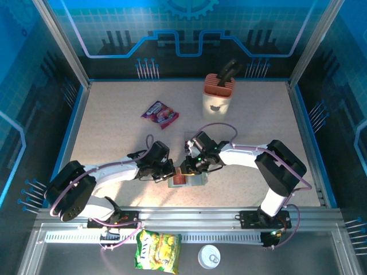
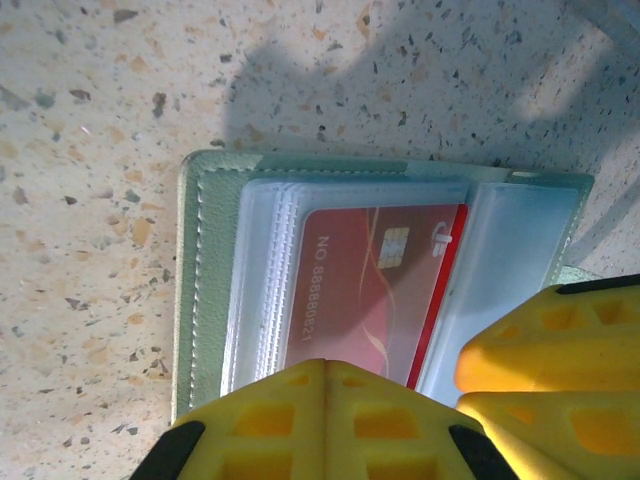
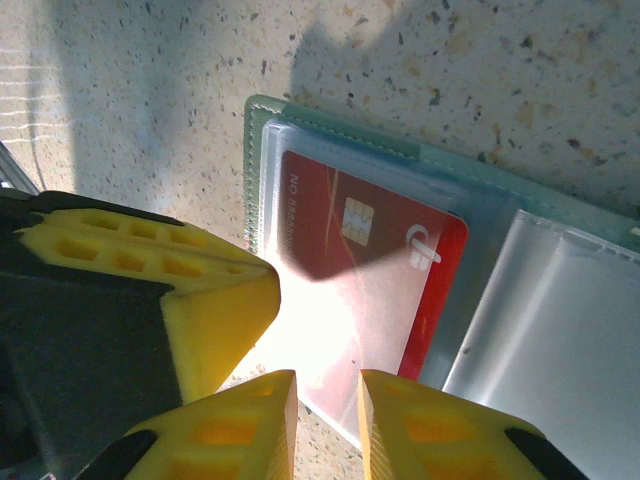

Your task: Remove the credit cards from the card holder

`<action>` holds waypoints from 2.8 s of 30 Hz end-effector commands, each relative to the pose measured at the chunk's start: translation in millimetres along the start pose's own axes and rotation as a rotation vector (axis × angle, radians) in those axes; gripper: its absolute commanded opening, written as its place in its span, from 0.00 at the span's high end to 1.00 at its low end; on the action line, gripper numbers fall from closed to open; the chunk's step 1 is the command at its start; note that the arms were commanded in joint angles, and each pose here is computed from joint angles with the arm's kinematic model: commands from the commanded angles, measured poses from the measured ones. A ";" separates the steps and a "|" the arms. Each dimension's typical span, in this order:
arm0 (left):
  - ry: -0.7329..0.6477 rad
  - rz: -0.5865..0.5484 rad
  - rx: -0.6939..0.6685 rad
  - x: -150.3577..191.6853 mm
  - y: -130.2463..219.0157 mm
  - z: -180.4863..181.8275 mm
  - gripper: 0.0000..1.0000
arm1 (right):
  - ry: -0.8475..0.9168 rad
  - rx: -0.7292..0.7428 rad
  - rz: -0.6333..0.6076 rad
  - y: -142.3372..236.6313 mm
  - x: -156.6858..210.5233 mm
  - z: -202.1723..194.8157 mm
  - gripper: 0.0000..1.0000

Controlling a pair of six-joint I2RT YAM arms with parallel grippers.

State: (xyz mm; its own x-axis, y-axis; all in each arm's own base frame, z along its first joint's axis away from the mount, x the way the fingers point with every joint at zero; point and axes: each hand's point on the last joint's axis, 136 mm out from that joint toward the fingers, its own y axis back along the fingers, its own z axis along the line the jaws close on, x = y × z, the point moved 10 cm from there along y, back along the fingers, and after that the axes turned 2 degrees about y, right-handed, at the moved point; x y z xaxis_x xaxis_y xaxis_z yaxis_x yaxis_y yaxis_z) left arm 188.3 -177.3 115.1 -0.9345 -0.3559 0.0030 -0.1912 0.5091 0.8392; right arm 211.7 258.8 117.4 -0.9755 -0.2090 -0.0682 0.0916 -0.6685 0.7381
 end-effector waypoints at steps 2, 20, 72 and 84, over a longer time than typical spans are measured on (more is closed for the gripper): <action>-0.007 -0.012 -0.038 0.4 2.8 7.4 0.97 | 0.009 -0.019 0.010 -6.4 -1.5 5.5 0.77; -0.004 -0.005 -0.096 1.4 -4.7 16.9 1.00 | -0.008 -0.008 0.024 -15.5 -1.3 -2.0 0.74; -0.017 -0.026 -0.097 1.3 1.3 16.4 1.00 | 0.014 0.130 0.007 2.8 4.2 -4.4 0.74; -0.012 -0.014 -0.111 1.4 -3.0 18.8 1.00 | 0.014 0.005 -0.011 2.7 -0.3 8.3 0.75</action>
State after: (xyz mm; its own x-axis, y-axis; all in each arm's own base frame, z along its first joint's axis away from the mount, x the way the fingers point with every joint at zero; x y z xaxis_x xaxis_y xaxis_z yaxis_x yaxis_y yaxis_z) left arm 186.3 -171.5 110.6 -0.9347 -0.3548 -0.0216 -0.1925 0.4544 0.8698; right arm 213.1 257.1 121.1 -0.9744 -0.2075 -0.0869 0.0643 -0.6267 0.7766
